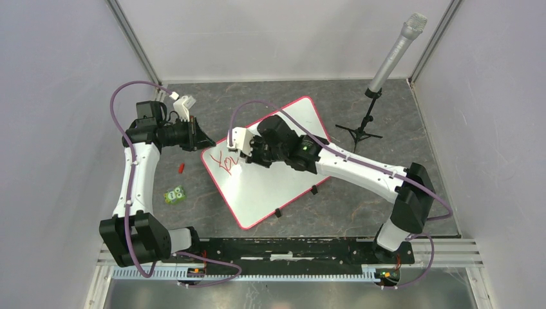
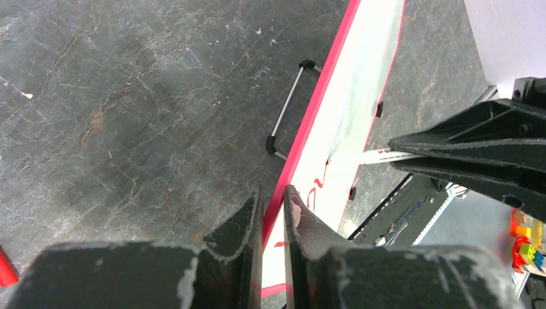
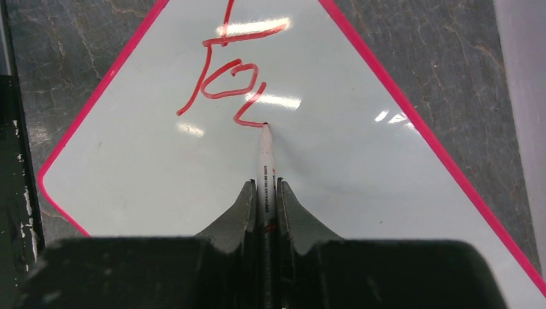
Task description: Write a sentence on the whiteboard
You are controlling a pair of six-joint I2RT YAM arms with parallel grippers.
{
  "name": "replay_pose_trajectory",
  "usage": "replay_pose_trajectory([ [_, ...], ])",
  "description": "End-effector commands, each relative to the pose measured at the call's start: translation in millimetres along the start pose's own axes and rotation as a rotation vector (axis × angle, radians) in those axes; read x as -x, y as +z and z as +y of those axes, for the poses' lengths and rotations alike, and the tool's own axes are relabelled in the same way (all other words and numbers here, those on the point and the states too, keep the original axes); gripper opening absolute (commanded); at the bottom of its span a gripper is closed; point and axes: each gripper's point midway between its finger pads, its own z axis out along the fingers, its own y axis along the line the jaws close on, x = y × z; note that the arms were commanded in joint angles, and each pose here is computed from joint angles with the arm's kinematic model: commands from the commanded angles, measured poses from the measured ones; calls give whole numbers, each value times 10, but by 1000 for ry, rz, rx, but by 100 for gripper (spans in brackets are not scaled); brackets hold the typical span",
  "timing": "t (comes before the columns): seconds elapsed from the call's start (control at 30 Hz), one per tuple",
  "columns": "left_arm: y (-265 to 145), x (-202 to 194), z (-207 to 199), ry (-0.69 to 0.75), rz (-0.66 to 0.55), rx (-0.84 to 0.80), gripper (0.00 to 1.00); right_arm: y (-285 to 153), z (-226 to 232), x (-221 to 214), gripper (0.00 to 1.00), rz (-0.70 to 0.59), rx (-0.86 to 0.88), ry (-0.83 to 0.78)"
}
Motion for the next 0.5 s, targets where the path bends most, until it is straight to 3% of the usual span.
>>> replay_pose_trajectory([
  [0.0,22,-24,-41,31,6,-17,2,-27,-255,109,0,-6,-72,-21],
  [0.47,26,-23,-24,31,8,-13,2,48,-316,203,0,-30,-70,-3],
])
